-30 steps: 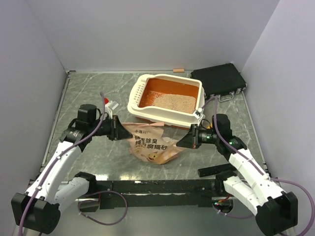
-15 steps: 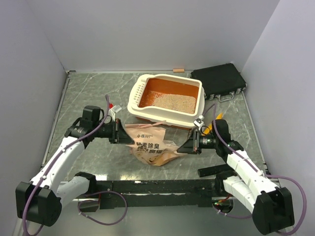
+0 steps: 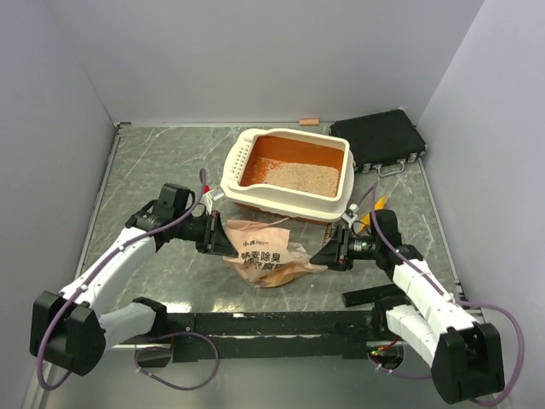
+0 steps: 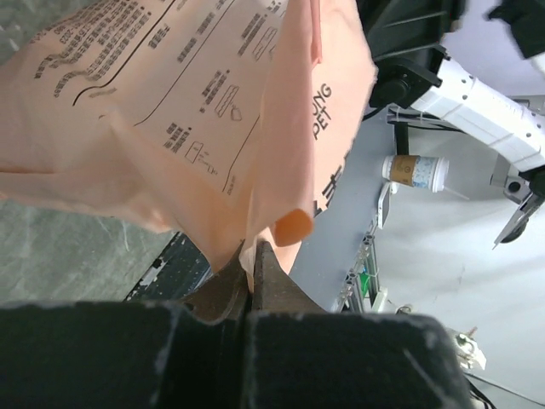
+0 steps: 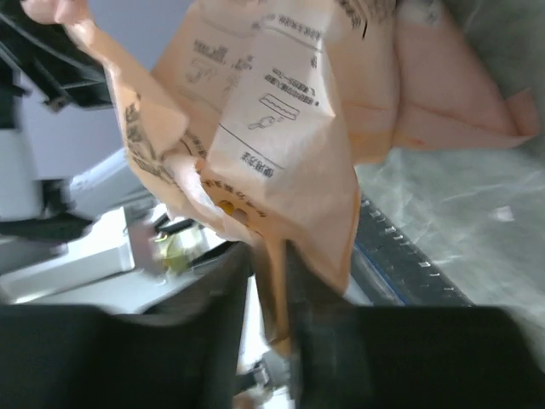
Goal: Fill the litter box with clean litter
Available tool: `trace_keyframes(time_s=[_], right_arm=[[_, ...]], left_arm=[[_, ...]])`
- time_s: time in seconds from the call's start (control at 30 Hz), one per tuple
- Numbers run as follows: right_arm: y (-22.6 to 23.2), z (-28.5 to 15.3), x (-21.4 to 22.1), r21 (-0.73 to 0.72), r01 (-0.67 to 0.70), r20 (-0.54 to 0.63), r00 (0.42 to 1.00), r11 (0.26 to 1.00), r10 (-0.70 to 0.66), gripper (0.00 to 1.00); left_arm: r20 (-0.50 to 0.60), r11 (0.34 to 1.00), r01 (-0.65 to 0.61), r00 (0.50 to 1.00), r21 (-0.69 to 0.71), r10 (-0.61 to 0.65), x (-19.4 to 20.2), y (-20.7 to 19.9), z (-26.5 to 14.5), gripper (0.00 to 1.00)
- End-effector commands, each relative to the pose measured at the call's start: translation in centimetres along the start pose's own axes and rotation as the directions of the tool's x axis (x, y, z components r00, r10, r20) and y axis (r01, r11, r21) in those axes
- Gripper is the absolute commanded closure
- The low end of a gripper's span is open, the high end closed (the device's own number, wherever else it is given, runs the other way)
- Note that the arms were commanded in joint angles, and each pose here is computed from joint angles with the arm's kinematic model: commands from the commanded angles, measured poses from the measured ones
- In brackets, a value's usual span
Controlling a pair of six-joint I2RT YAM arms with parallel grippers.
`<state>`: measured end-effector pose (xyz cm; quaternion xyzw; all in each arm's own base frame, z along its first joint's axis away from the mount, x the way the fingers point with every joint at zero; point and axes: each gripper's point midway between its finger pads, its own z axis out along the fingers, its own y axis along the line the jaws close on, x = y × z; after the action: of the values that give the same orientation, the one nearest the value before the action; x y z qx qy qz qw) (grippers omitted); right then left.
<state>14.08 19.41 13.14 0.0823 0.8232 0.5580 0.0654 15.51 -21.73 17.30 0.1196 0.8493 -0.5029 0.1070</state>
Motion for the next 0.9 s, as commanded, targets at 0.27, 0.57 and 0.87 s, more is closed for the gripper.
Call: trace_keyframes(time_s=[0.27, 0.57, 0.87], right_arm=[[9.5, -3.9, -2.4, 0.204, 0.704, 0.222, 0.644, 0.68, -0.732, 0.3], [11.9, 0.5, 0.9, 0.218, 0.925, -0.061, 0.331, 0.311, -0.942, 0.31], [12.4, 4.0, 0.9, 0.205, 0.978, -0.146, 0.077, 0.046, -0.986, 0.28]], left_arm=[[0.013, 0.993, -0.025, 1.0, -0.119, 0.026, -1.6, 1.1, -0.4, 0.99], [0.022, 0.992, -0.039, 0.999, -0.122, 0.042, -2.5, 0.6, -0.6, 0.99], [0.023, 0.991, -0.04, 0.999, -0.126, 0.043, -2.4, 0.9, -0.5, 0.99]])
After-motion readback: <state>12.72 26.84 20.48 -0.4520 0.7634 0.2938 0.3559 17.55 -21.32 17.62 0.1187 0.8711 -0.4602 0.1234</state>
